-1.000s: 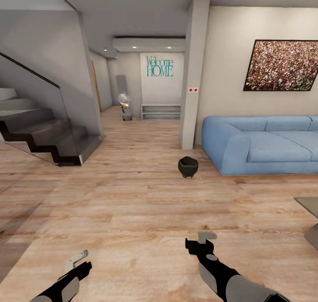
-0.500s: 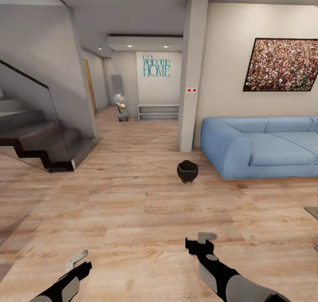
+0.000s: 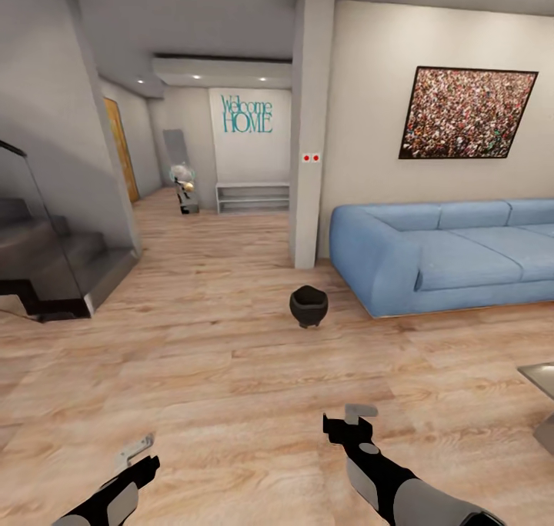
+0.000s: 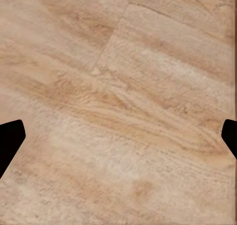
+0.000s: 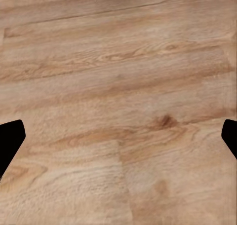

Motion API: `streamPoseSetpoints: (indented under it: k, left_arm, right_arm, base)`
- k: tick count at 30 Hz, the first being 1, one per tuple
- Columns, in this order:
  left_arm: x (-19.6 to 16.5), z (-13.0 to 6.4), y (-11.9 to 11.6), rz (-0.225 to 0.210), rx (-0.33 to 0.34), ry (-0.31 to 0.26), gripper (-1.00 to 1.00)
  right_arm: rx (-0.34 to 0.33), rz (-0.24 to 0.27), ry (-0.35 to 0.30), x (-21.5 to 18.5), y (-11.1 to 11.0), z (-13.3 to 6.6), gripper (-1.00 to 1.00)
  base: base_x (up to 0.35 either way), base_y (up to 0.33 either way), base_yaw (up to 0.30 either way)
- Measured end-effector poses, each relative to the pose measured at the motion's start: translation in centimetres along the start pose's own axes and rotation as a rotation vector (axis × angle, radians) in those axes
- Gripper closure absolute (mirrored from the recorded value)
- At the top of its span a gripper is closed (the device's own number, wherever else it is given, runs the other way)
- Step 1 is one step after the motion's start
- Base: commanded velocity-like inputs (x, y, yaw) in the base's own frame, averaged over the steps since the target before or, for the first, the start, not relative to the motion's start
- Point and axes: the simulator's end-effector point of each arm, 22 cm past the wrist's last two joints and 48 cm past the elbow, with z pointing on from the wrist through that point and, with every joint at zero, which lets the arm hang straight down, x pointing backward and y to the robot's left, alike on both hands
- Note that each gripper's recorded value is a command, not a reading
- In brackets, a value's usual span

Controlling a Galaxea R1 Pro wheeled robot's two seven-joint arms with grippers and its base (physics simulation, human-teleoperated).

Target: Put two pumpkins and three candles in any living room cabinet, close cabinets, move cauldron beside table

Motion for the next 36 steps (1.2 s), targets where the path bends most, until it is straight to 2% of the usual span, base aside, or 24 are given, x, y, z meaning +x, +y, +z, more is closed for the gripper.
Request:
streamPoseSetpoints:
  k: [11, 29, 36]
  left_arm:
    - [0.04, -0.01, -0.04, 0.000, 0.000, 0.001, -1.00]
    - [0.27, -0.01, 0.08, 0.002, -0.002, 0.005, -1.00]
    - [0.28, -0.01, 0.10, 0.002, -0.003, 0.005, -1.00]
  right_arm:
    - [0.001, 0.003, 0.000, -0.01, -0.02, 0.00, -1.00]
    - [0.001, 0.003, 0.000, -0.01, -0.03, 0.00, -1.00]
    - [0.003, 0.003, 0.001, 0.02, -0.09, 0.01, -1.00]
  base:
    - [0.340, 0.000, -0.031]
    - [0.340, 0.000, -0.255]
    - [0.340, 0.000, -0.123]
